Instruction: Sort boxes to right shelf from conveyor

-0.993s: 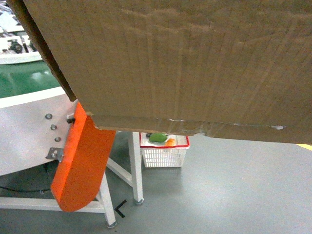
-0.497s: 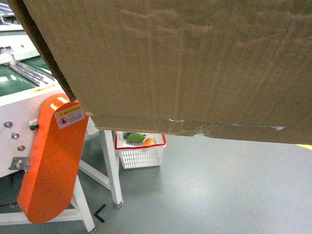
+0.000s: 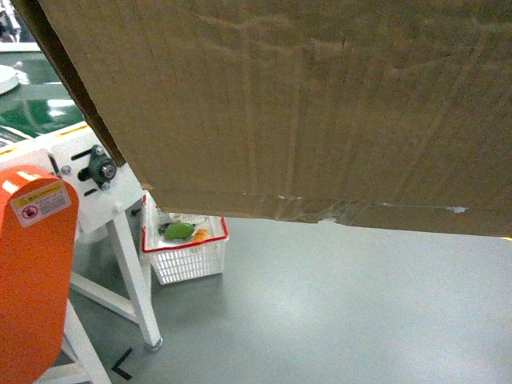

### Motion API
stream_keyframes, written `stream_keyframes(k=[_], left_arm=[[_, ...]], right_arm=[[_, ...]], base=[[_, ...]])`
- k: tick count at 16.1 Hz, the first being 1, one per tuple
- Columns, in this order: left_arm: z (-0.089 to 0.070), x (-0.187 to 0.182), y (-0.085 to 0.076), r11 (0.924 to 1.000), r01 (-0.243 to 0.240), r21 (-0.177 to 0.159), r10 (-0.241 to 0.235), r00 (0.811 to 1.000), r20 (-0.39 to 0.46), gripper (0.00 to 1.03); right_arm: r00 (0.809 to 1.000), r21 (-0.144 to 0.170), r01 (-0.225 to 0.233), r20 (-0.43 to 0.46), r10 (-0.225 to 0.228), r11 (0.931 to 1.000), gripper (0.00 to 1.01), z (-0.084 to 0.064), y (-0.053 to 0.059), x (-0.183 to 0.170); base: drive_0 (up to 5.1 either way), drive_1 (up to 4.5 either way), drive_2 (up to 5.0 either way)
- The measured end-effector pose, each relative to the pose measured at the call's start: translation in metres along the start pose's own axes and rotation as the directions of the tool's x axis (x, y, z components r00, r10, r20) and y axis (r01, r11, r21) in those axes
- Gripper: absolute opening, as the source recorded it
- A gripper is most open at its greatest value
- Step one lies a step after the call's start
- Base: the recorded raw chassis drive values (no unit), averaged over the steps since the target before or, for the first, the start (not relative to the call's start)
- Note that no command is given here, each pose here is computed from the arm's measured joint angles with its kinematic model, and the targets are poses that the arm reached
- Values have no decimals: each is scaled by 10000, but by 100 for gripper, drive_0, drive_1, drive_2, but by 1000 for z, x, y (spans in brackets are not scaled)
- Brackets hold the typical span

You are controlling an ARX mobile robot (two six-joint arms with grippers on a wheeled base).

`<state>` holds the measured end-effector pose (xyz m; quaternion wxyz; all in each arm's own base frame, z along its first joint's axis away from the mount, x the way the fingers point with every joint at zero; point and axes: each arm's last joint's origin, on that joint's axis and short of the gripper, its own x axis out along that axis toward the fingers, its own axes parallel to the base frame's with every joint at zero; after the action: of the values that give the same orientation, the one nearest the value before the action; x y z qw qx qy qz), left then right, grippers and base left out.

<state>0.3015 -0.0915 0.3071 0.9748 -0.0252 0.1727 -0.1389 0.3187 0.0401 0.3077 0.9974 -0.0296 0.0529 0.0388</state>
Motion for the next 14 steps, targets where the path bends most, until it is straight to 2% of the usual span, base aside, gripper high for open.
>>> stream_keyframes(k=[14], left_arm=[[0,0,0,10000,0,4,0,10000,4,4]], right_arm=[[10000,0,0,4,0,10000,4,0,0,0]], base=[[-133,-133,-133]])
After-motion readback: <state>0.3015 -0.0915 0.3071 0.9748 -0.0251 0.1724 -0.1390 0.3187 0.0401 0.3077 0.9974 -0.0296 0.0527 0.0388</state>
